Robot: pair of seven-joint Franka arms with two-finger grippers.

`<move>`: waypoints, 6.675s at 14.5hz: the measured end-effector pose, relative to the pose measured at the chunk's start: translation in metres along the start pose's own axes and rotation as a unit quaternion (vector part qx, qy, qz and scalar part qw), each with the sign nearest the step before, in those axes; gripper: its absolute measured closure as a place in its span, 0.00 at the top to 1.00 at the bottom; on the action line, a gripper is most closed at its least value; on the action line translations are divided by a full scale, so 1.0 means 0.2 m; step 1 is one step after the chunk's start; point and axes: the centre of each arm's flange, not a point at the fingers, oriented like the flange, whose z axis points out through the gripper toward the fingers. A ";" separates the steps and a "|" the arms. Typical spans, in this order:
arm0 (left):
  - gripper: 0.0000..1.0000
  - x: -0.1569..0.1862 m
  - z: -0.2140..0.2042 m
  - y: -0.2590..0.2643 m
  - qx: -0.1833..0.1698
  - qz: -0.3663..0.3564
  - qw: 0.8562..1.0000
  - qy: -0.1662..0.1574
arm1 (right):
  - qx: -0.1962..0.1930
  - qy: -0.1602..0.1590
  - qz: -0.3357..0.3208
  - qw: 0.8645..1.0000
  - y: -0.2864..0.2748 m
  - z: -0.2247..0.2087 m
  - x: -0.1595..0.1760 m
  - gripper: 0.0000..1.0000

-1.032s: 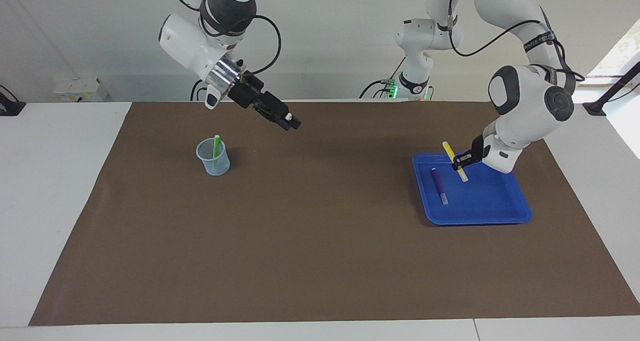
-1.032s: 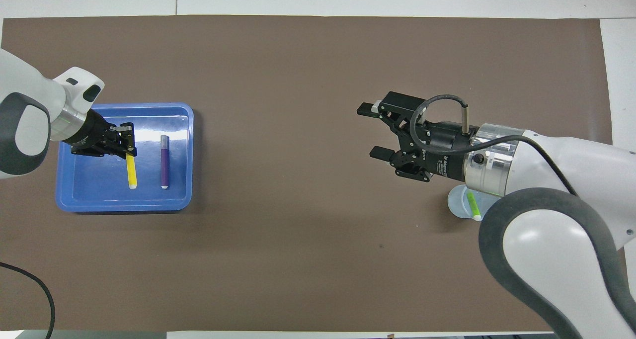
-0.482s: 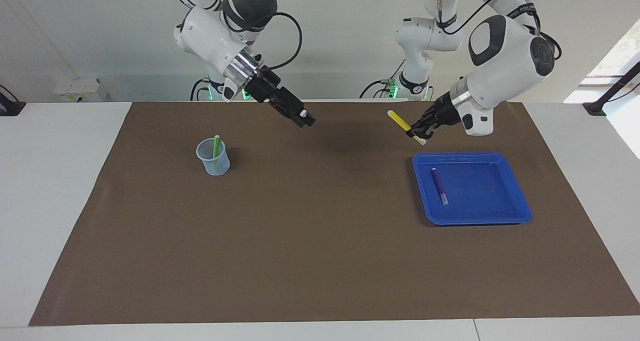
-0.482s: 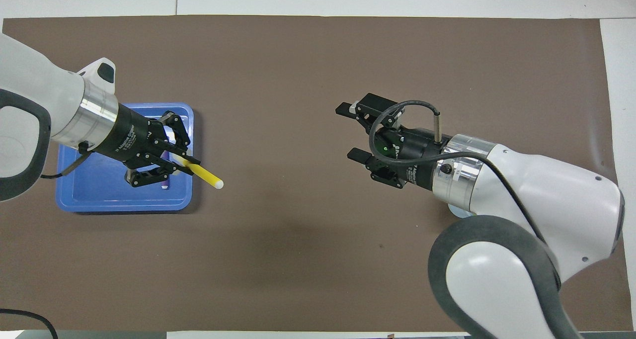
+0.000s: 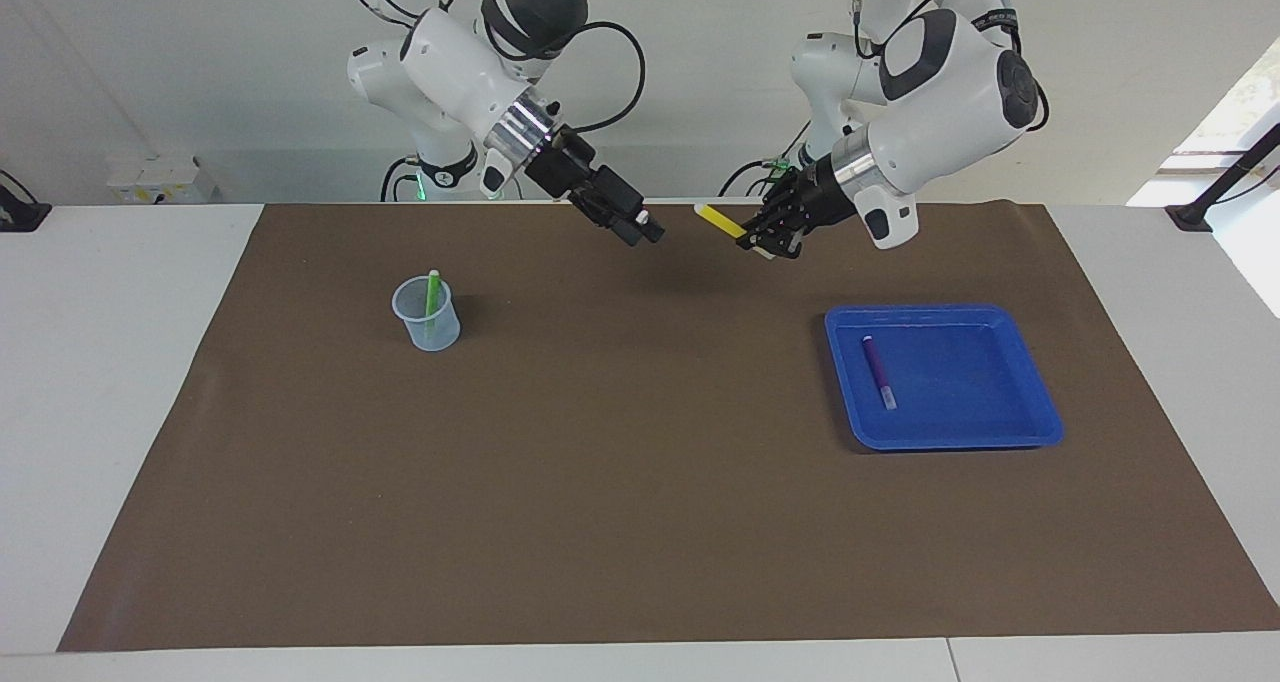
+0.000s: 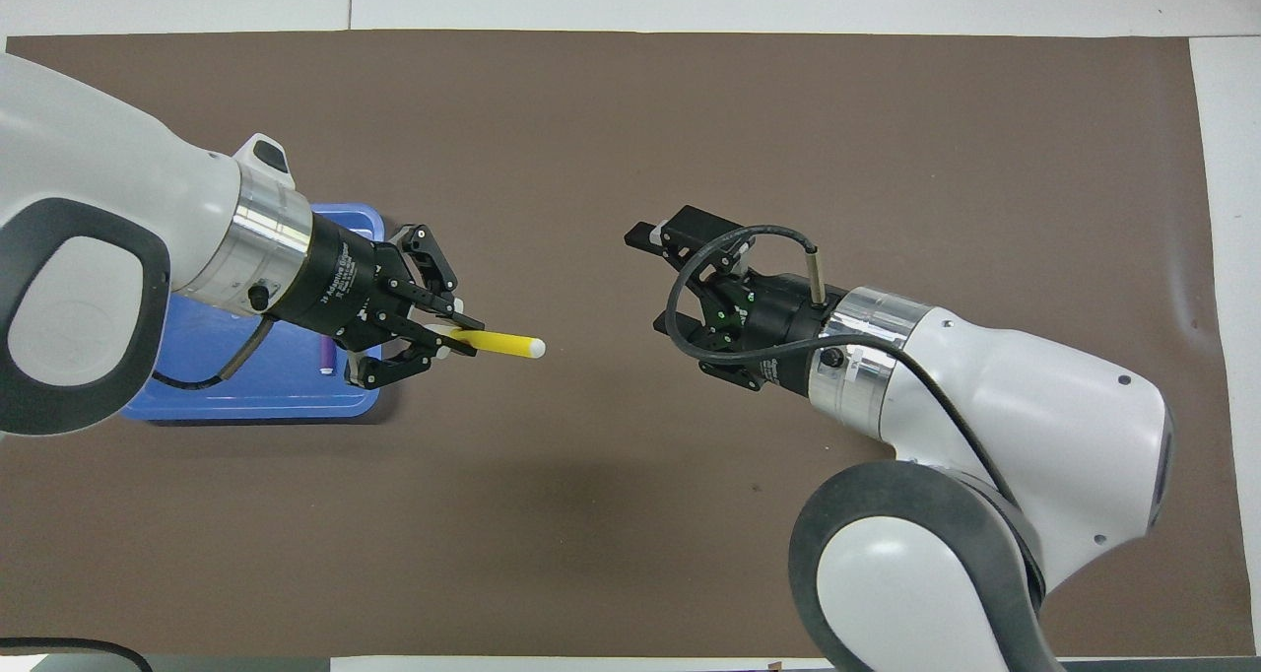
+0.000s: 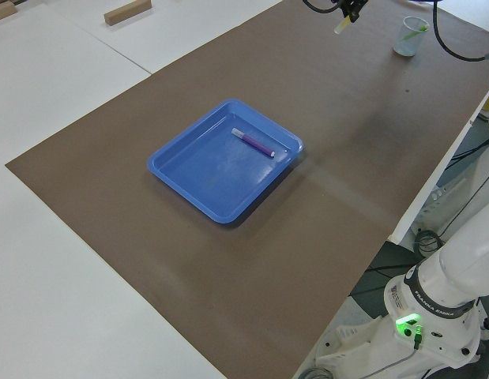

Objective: Transfer and insert pens with both arms
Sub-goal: 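Lift the yellow pen with the left gripper toward the right gripper, then grasp the yellow pen with the right gripper, open the left gripper, then insert the yellow pen into the clear cup with the right gripper, then grasp the purple pen with the left gripper while the right gripper withdraws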

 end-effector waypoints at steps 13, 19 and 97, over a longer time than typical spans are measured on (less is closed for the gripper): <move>0.17 -0.08 0.14 -0.11 -0.027 -0.009 0.999 -0.042 | -0.089 -0.058 -0.085 0.991 -0.09 0.01 -0.11 0.85; 0.17 -0.07 0.14 -0.10 -0.035 -0.013 0.998 -0.043 | -0.093 -0.062 -0.089 0.990 -0.08 0.03 -0.15 0.85; 0.17 1.46 0.27 0.16 0.176 0.575 0.760 0.247 | -0.085 0.004 -0.109 0.990 0.11 -0.34 0.44 1.00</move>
